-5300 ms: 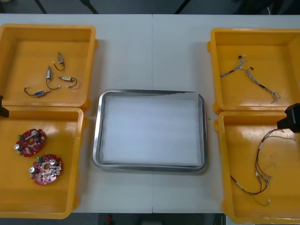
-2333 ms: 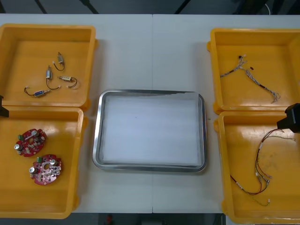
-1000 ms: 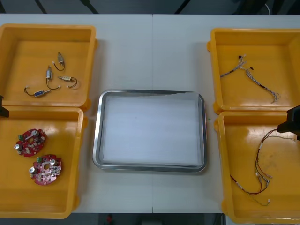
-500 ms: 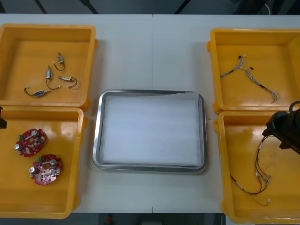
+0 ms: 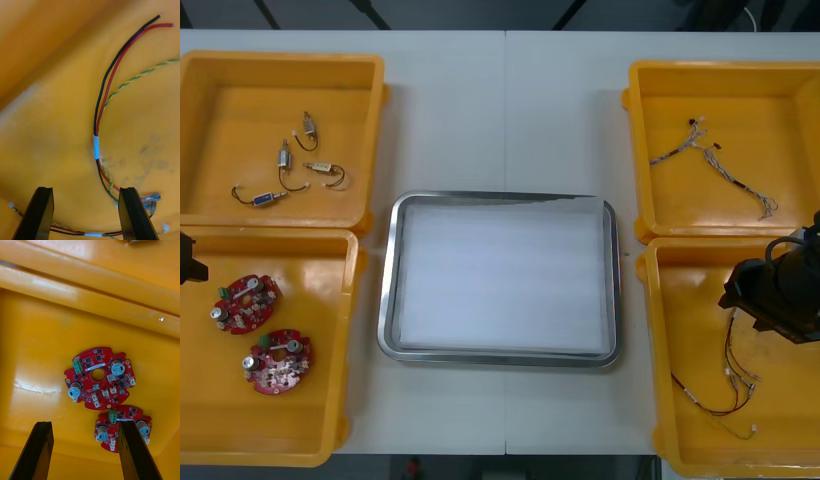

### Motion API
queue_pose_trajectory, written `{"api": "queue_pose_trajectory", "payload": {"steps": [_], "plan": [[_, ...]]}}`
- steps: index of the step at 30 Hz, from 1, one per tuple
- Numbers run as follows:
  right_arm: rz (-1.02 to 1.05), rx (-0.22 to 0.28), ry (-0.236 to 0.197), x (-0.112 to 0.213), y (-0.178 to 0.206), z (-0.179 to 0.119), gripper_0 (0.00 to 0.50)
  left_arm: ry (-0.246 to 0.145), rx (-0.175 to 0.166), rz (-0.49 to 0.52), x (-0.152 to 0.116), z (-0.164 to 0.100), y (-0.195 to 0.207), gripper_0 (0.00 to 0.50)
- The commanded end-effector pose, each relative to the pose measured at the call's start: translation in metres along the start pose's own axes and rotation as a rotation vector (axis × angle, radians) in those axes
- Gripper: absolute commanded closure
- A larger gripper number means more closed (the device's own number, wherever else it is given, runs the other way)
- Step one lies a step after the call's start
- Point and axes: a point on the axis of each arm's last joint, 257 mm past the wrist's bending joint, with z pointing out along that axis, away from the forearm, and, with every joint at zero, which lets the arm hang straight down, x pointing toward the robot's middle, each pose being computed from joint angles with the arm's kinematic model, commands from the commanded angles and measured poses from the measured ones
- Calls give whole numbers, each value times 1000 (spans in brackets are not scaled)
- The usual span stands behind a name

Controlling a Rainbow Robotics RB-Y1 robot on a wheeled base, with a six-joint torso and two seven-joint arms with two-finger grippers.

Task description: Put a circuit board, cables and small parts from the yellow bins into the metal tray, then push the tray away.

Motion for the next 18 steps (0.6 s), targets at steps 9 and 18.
{"api": "queue_pose_trajectory", "payload": {"steps": [9,18], "plan": [[0,12,0,4,-9,24,0,29,8,175,2,16,37,0],[12,-3,4,8,-5,36,0,6,27,217,6,38,31,0]]}}
